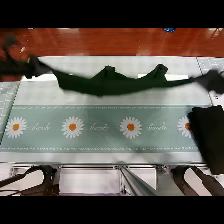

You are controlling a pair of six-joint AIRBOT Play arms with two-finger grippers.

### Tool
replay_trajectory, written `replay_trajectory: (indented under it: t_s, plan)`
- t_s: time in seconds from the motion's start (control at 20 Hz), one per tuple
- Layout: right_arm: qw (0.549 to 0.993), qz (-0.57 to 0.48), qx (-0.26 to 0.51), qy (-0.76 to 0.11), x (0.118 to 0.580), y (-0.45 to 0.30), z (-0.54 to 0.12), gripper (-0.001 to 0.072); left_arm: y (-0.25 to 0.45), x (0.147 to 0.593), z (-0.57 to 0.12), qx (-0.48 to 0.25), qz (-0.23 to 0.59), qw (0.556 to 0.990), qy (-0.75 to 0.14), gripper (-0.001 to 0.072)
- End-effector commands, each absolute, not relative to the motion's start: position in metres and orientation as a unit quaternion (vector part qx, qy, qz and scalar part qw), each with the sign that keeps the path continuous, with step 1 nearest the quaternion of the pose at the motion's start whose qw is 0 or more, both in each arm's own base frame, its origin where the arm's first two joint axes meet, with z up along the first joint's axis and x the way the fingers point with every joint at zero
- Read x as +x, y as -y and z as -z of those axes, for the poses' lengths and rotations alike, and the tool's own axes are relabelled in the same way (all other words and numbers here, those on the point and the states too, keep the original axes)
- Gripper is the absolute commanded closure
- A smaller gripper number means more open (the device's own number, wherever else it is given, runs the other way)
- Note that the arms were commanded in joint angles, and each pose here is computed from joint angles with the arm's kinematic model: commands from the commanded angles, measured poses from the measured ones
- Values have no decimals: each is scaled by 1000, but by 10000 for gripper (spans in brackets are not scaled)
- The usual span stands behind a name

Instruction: Fold the shirts.

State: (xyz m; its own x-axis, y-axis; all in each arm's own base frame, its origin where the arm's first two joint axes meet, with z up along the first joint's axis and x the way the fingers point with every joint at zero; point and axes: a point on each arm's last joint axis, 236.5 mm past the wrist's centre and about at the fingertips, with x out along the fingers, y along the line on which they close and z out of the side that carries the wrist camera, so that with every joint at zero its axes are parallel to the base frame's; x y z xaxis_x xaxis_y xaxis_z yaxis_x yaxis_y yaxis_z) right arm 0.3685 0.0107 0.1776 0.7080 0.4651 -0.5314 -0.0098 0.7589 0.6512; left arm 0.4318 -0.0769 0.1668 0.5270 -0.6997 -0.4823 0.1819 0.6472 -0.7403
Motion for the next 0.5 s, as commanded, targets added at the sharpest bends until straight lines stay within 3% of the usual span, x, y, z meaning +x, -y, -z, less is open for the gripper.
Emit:
replay_trajectory:
  t_s: [0.0,0.25,0.45]
  plan:
    - [931,-156,229,-237,359,-15,-329,691,78,427,-343,-258,304,894,-204,688]
    - [975,-122,100,-159,299,-23,-435,691,80,346,-488,-142,298,943,-35,688]
    - [990,-74,51,-112,245,-29,-465,691,60,281,-525,-47,193,980,23,688]
